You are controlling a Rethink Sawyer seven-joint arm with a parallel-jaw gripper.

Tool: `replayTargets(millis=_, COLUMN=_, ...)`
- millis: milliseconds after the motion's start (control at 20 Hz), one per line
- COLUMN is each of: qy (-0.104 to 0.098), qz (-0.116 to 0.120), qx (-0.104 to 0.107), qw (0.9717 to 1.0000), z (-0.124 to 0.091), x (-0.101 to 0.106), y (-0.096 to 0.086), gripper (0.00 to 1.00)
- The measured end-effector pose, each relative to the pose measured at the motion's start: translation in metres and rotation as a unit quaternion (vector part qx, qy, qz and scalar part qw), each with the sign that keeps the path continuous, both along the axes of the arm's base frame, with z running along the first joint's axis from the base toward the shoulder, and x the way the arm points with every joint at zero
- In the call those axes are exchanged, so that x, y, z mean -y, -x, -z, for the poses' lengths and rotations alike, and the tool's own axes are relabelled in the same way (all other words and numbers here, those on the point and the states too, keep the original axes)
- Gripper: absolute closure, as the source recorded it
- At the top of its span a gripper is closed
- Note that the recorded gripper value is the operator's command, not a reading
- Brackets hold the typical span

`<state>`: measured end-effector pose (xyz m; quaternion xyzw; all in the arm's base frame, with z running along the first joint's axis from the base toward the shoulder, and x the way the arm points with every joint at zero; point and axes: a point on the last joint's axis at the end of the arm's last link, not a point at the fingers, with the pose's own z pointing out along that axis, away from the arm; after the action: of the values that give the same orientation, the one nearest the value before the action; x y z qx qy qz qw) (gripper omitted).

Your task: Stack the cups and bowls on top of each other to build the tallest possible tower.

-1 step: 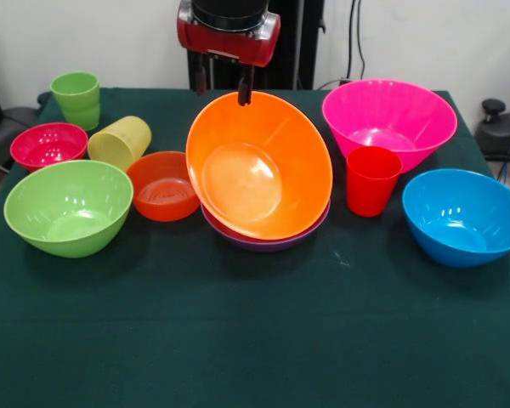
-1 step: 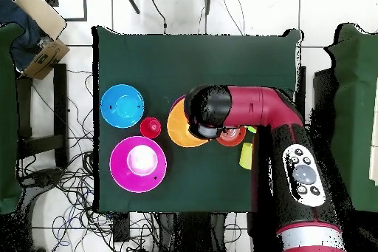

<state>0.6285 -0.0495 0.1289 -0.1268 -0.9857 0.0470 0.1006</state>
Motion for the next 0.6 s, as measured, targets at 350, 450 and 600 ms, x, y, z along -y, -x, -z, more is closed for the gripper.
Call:
replayTargets(millis=350, qy=0.003, qz=-0.003, qx=-0.001, qw=1.0000, z=0.0018, x=0.0016, y=0.0013, gripper=1.00)
replayTargets(millis=450, qy=0.003, qz=-0.002, qx=-0.001, qw=1.0000, z=0.0018, x=0.0021, y=0.0013, gripper=1.00)
replayTargets(millis=600, qy=0.003, qz=-0.001, qx=-0.001, qw=1.0000, z=0.0018, x=0.0032, y=0.0014, gripper=1.00)
